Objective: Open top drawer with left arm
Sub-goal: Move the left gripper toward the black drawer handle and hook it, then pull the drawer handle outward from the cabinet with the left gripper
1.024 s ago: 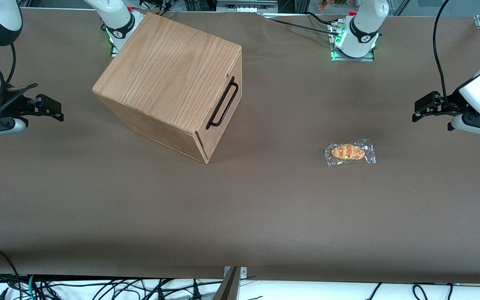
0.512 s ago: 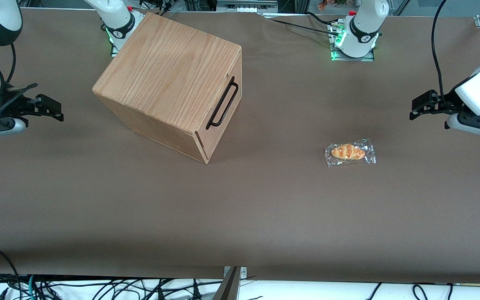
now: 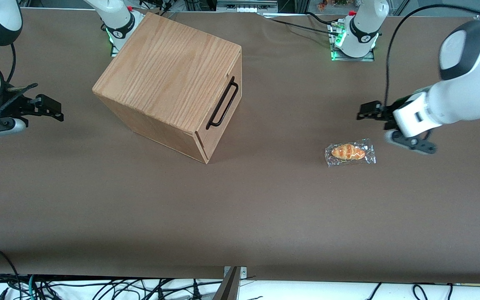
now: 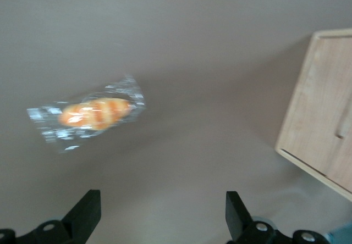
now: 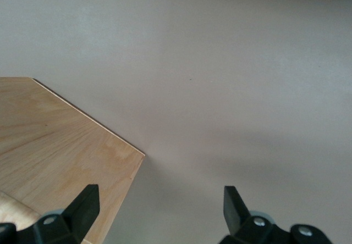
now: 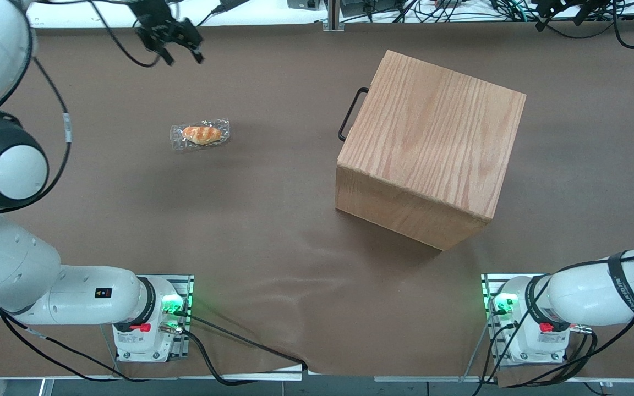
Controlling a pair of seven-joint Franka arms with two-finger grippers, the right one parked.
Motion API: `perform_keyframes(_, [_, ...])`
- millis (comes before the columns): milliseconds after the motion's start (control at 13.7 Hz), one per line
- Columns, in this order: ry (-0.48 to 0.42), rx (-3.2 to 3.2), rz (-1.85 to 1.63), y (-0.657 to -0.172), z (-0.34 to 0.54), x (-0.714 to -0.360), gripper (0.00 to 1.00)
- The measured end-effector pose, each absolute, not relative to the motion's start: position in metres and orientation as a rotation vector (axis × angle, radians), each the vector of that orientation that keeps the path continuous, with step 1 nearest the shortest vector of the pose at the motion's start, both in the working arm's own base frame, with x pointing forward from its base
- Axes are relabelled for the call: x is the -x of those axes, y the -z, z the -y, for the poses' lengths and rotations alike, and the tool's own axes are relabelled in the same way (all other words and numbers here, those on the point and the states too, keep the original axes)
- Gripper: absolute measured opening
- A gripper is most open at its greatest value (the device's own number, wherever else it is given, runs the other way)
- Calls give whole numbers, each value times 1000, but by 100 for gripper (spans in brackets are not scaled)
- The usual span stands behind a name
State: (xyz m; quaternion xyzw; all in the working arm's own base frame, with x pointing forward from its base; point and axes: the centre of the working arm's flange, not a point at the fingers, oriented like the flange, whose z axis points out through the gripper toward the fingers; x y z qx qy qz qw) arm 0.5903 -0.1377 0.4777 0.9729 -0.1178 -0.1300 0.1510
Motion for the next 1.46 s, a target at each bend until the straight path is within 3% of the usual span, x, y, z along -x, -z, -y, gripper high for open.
perform_keyframes(293, [441, -2654, 476, -446, 265, -570, 100])
perform_keyframes(732, [295, -2677, 385, -416, 420, -527, 100])
perform_keyframes(1024, [279, -2677, 376, -386, 457, -514, 100])
perform_keyframes(1463, [286, -2680, 335, -381, 469, -513, 100])
